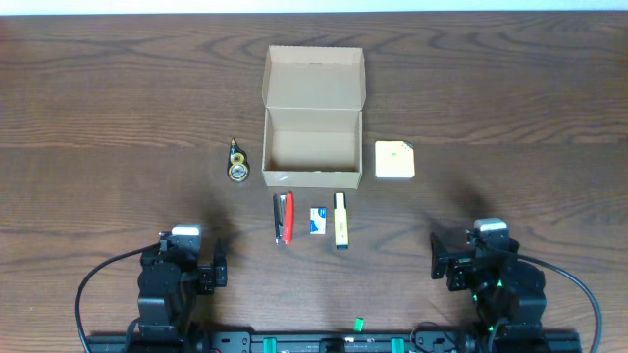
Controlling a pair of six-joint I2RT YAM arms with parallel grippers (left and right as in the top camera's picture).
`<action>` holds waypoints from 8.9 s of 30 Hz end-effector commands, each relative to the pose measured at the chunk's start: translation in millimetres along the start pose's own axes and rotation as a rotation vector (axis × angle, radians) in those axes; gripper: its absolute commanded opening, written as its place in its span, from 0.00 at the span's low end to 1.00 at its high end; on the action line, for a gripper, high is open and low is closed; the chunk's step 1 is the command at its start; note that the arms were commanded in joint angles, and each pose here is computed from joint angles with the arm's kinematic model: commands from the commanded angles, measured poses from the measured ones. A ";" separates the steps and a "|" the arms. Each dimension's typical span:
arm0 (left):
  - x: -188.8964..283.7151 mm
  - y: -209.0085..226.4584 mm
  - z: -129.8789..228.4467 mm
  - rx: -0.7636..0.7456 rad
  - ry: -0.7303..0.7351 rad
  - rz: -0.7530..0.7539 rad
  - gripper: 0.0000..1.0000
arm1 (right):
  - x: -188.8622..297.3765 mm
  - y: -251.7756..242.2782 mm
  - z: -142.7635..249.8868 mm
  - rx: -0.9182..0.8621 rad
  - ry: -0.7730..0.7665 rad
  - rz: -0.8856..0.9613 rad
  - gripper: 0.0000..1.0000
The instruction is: Pack container
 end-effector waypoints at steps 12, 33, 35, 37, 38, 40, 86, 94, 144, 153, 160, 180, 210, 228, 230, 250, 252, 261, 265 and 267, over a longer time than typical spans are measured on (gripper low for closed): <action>-2.3 2.1 3.1 -0.016 0.004 -0.022 0.95 | -1.1 -1.2 3.3 -0.022 0.007 0.013 0.99; -2.3 2.1 3.1 -0.016 0.004 -0.022 0.95 | -1.1 -1.2 3.3 -0.023 0.007 0.012 0.99; -2.3 2.1 3.1 -0.016 0.004 -0.022 0.95 | -1.1 -0.8 3.3 -0.023 0.007 0.008 0.99; -2.3 2.1 3.1 -0.016 0.004 -0.022 0.95 | -0.9 0.6 2.8 -0.023 0.004 -0.009 0.99; -2.3 2.1 3.1 -0.016 0.004 -0.022 0.95 | -0.9 0.7 2.7 -0.023 0.004 -0.011 0.99; -2.3 2.1 3.1 -0.016 0.004 -0.022 0.95 | -1.5 0.8 1.7 -0.023 0.003 -0.014 0.99; -2.3 2.1 3.1 -0.016 0.004 -0.022 0.95 | -85.2 -26.6 -199.8 -0.295 0.568 -0.167 0.99; -2.3 2.1 3.1 -0.016 0.004 -0.022 0.96 | -122.6 -9.0 -192.0 -0.274 0.600 -0.244 0.99; -2.3 2.1 3.1 -0.016 0.004 -0.022 0.95 | -221.7 36.4 -188.8 -0.068 0.919 -0.142 0.99; -2.3 2.1 3.1 -0.016 0.004 -0.022 0.96 | -237.1 39.6 -167.4 -0.050 0.992 -0.128 0.99; -2.3 2.1 3.1 -0.016 0.004 -0.022 0.95 | -243.9 40.5 -157.0 -0.048 1.025 -0.127 0.99; -2.3 2.1 3.1 -0.016 0.004 -0.022 0.95 | -250.5 42.1 -139.2 -0.044 1.027 -0.129 0.99; -2.3 2.1 3.1 -0.016 0.004 -0.022 0.95 | -273.8 47.6 -97.5 -0.039 1.133 -0.131 0.93; -2.3 2.1 3.1 -0.016 0.004 -0.022 0.95 | -273.4 47.7 -78.1 -0.040 1.155 -0.129 0.82; -2.3 2.1 3.1 -0.016 0.004 -0.022 0.95 | -273.0 47.8 -73.4 -0.040 1.161 -0.129 0.82; -2.3 2.1 3.1 -0.016 0.004 -0.022 0.95 | -266.0 46.8 -85.0 -0.038 1.198 -0.128 0.36; -2.3 2.1 3.1 -0.016 0.004 -0.022 0.95 | -265.0 46.5 -90.5 -0.038 1.199 -0.128 0.36; -2.3 2.1 3.1 -0.016 0.004 -0.022 0.95 | -260.1 45.3 -118.5 -0.038 1.189 -0.128 0.33; -2.3 2.1 3.1 -0.016 0.004 -0.022 0.95 | -256.0 44.5 -132.5 -0.039 1.177 -0.129 0.33; -2.3 2.1 3.1 -0.016 0.004 -0.022 0.95 | -252.9 44.2 -140.6 -0.039 1.162 -0.130 0.33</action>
Point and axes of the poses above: each gripper's point midway between its finger pads, its own x axis back along the fingers, its own y axis along the line the jaws close on, z = x × y, the point moved 9 cm from there along x, back along the fingers, and after that the axes turned 8 degrees about x, right-handed, at the moved point
